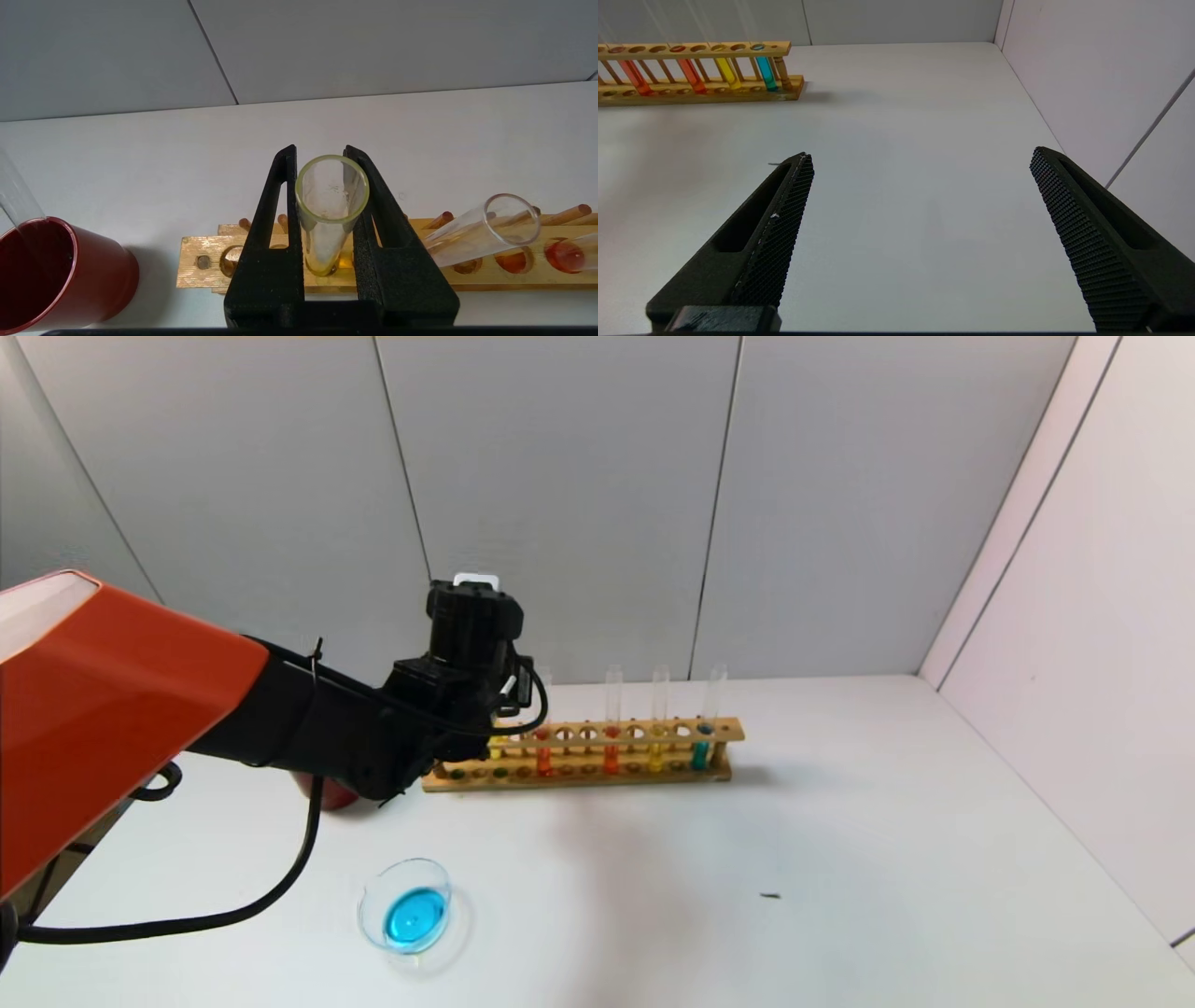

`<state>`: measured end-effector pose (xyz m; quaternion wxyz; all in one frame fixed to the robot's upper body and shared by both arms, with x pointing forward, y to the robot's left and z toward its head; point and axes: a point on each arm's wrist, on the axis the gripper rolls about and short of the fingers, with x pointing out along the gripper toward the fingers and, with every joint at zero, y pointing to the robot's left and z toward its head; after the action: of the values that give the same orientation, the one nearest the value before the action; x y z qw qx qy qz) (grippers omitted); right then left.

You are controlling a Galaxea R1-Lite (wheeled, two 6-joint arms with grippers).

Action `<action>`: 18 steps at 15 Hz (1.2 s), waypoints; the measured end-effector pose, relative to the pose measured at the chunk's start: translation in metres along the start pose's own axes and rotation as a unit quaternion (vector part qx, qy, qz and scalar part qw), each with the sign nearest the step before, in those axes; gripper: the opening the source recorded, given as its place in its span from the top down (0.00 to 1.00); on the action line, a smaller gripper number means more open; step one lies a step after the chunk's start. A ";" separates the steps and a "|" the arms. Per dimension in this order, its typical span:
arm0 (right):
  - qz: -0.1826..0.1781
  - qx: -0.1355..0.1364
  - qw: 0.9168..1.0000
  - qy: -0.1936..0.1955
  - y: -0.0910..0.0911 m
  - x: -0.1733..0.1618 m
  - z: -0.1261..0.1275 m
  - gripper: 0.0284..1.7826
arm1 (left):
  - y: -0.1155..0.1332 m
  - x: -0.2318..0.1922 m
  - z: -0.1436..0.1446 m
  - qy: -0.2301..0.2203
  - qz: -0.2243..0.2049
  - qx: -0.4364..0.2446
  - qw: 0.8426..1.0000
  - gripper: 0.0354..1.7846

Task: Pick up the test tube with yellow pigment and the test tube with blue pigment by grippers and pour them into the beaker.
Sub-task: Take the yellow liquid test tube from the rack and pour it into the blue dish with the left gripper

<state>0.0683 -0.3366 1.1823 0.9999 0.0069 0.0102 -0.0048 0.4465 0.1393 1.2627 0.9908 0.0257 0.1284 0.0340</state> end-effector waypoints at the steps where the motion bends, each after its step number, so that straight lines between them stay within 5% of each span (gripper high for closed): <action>1: 0.000 0.000 1.000 0.000 0.000 0.000 0.000 0.05 | 0.001 0.000 0.002 0.001 0.001 0.000 1.000 0.83; 18: 0.000 0.000 1.000 0.000 0.000 0.000 0.000 0.05 | 0.010 -0.017 0.069 -0.027 0.006 -0.020 0.999 0.83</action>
<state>0.0683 -0.3366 1.1822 0.9999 0.0069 0.0106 -0.0045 0.4468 0.1453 1.3340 0.9940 0.0073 0.1007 0.0417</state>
